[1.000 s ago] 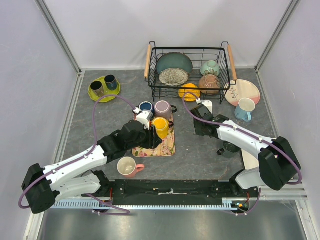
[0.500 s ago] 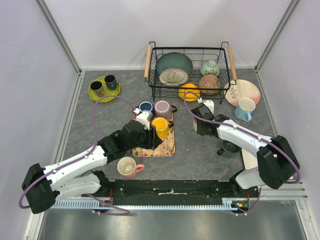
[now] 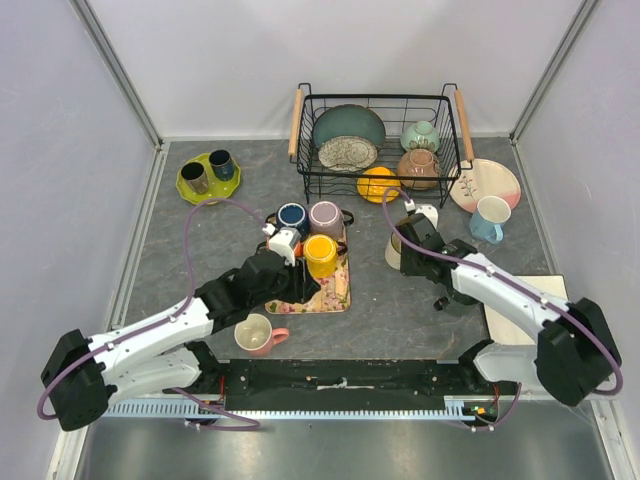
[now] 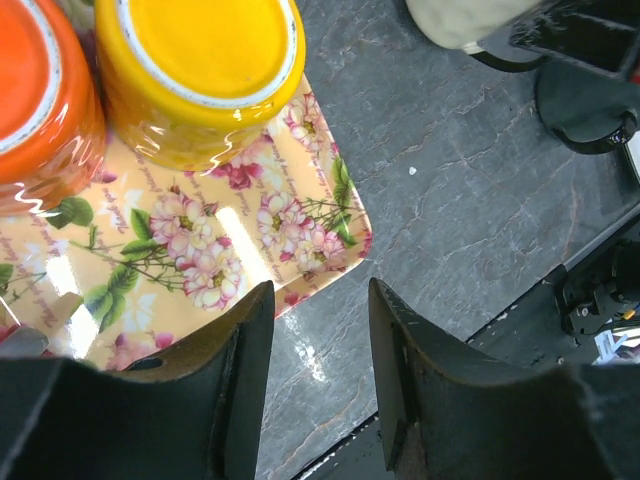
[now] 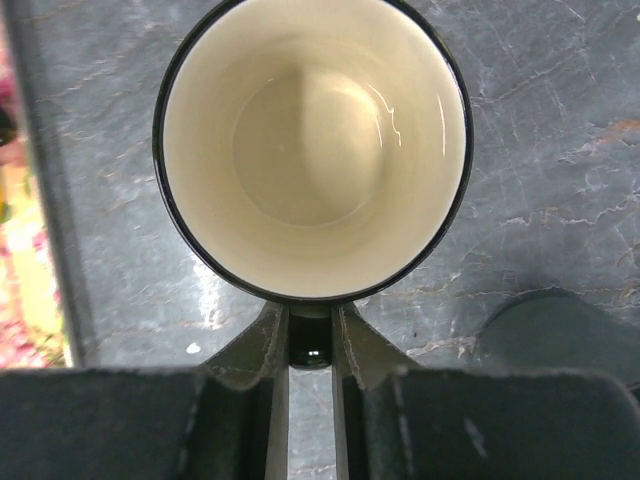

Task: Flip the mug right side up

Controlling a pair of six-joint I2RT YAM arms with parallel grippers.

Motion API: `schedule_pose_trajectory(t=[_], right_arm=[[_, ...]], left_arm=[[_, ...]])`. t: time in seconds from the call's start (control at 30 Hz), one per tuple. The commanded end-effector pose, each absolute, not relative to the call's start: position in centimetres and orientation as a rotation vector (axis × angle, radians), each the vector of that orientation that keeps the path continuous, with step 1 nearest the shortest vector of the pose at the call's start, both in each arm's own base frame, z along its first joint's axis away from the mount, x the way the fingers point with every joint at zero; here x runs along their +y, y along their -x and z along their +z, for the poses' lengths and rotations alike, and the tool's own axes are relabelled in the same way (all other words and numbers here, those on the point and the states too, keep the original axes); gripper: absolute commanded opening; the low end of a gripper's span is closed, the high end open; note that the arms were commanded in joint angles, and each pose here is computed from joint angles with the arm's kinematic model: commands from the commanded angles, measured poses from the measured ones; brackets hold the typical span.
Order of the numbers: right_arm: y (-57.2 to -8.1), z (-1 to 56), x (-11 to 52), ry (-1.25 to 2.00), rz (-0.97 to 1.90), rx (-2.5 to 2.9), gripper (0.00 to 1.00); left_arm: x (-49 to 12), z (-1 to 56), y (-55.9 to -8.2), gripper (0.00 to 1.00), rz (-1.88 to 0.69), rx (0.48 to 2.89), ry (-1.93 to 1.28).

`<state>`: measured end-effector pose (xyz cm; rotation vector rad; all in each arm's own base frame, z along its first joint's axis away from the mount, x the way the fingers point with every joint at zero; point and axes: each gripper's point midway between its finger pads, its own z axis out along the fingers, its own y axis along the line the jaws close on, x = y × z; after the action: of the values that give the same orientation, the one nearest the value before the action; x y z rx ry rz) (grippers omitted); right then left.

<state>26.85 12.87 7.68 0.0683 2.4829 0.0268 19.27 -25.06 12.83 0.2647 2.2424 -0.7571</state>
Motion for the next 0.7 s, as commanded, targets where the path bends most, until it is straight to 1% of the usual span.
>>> schedule_pose_trajectory(t=[0.0, 0.03, 0.1, 0.13, 0.27, 0.3, 0.33, 0.4, 0.47, 0.5, 0.53, 0.57, 0.63, 0.67], right_arm=[[-27.9, 12.5, 15.1, -0.065, 0.239, 2.345, 0.0], [-27.6, 13.4, 15.7, -0.061, 0.3, 2.328, 0.0], [-27.3, 14.6, 16.5, -0.069, 0.388, 2.294, 0.0], [-27.2, 16.1, 16.9, -0.071, 0.446, 2.245, 0.0], [-25.8, 20.1, 20.4, -0.02, 0.781, 2.115, 0.0], [-25.7, 21.2, 21.3, -0.024, 0.863, 2.064, 0.0], [-25.3, 22.3, 21.7, -0.026, 0.927, 2.023, 0.0], [-24.6, 24.3, 23.3, 0.02, 1.083, 1.927, 0.0], [-23.7, 26.2, 24.2, 0.016, 1.218, 1.845, 0.0], [-22.9, 27.6, 25.0, 0.064, 1.322, 1.763, 0.0], [-22.2, 28.4, 25.4, 0.056, 1.4, 1.73, 0.0], [-21.8, 29.1, 25.7, 0.055, 1.454, 1.698, 0.0], [-20.7, 30.7, 26.2, 0.107, 1.568, 1.589, 0.0], [-20.4, 31.2, 26.2, 0.083, 1.622, 1.57, 0.0]], left_arm=[[-25.7, 15.8, -20.5, 0.5, -0.861, 2.073, -0.158], [-25.5, 15.3, -20.3, 0.5, -0.862, 2.075, -0.152], [-25.8, 16.9, -20.7, 0.51, -0.919, 1.999, -0.115], [-25.6, 16.7, -20.6, 0.51, -0.924, 1.997, -0.1], [-26.0, 18.6, -20.3, 0.56, -1.015, 1.929, -0.075], [-26.3, 18.7, -19.9, 0.58, -1.046, 1.922, -0.092], [-26.6, 20.0, -19.8, 0.6, -1.094, 1.869, -0.088], [-26.8, 20.4, -19.2, 0.69, -1.157, 1.849, -0.078], [-27.0, 22.7, -18.8, 0.72, -1.251, 1.749, -0.066], [-27.0, 22.6, -18.3, 0.75, -1.285, 1.732, -0.078], [-27.0, 23.0, -18.2, 0.76, -1.304, 1.701, -0.073], [-27.1, 24.9, -17.6, 0.77, -1.373, 1.618, -0.087], [-27.2, 24.9, -16.9, 0.77, -1.42, 1.584, -0.112], [-27.2, 26.0, -16.7, 0.78, -1.453, 1.533, -0.111]])
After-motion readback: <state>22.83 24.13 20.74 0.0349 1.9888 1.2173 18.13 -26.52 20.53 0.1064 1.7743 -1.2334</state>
